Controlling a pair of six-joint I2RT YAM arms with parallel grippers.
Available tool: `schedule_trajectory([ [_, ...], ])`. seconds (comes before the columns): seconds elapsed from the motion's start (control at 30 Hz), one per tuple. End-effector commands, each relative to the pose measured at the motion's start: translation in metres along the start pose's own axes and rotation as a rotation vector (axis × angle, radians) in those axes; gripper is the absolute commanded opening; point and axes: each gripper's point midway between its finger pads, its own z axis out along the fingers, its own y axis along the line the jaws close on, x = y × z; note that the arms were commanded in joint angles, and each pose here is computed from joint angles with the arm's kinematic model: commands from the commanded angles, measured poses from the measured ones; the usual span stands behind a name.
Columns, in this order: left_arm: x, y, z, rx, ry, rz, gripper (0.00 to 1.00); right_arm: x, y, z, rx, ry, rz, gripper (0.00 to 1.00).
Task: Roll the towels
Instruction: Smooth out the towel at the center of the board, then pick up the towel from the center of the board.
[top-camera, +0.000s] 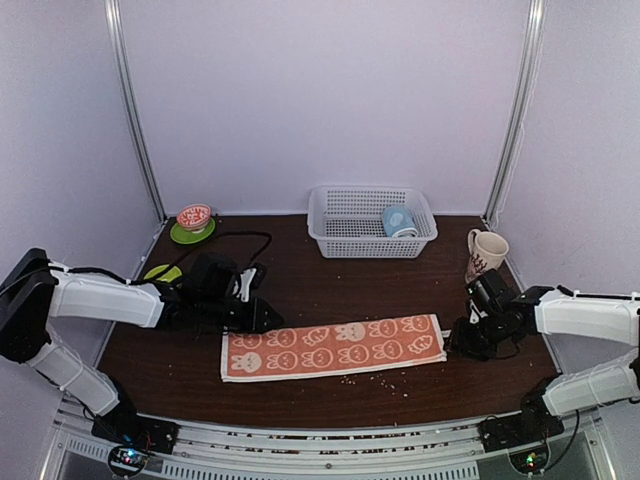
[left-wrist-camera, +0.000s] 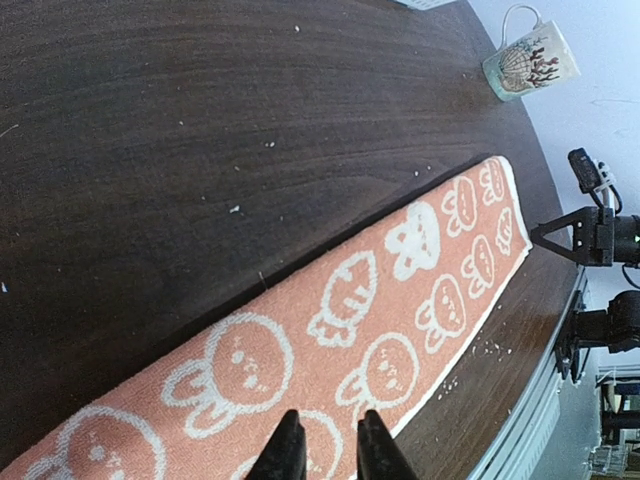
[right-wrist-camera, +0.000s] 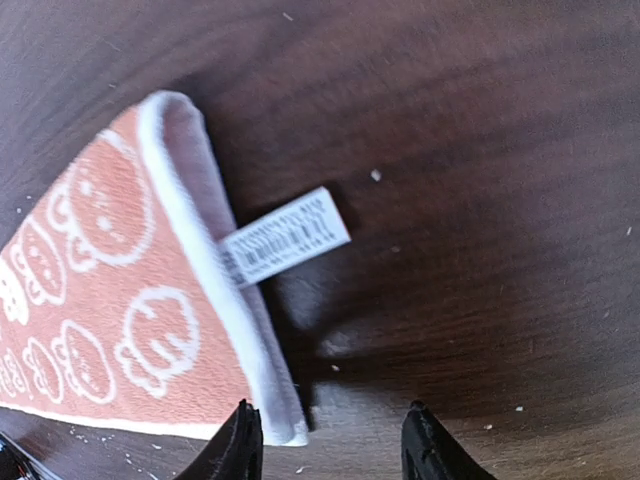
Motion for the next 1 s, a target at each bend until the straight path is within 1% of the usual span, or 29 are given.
schedule_trajectory([
  [0.0, 0.000, 0.001, -0.002, 0.002, -0.018, 0.006, 0.20, 0.006, 0.003, 0.008, -0.039, 0.021, 0.091, 0.48],
  [0.2, 0.000, 0.002, -0.010, -0.003, -0.044, 0.012, 0.20, 0.022, -0.005, 0.017, -0.019, 0.082, 0.127, 0.47],
  [0.33, 0.002, 0.003, -0.010, 0.005, -0.053, 0.008, 0.20, 0.015, -0.001, 0.011, -0.015, 0.048, 0.141, 0.50],
  [0.4, 0.002, 0.003, -0.010, 0.006, -0.051, 0.005, 0.20, 0.018, -0.004, 0.011, 0.044, 0.062, 0.113, 0.49],
  [0.53, -0.003, -0.002, -0.012, 0.017, -0.063, 0.021, 0.20, 0.036, -0.017, 0.018, 0.181, 0.151, 0.025, 0.47],
  [0.7, -0.006, -0.005, -0.016, 0.028, -0.083, 0.041, 0.19, 0.054, -0.015, 0.024, 0.260, 0.227, -0.030, 0.42],
  [0.8, -0.005, -0.008, -0.020, 0.047, -0.093, 0.042, 0.19, 0.075, -0.015, 0.035, 0.275, 0.288, -0.034, 0.37],
  [0.83, -0.003, -0.008, -0.021, 0.051, -0.093, 0.044, 0.19, 0.081, -0.015, 0.038, 0.276, 0.302, -0.035, 0.34],
  [0.97, -0.001, -0.009, -0.028, 0.060, -0.103, 0.052, 0.19, 0.095, -0.018, 0.043, 0.271, 0.311, -0.005, 0.16],
])
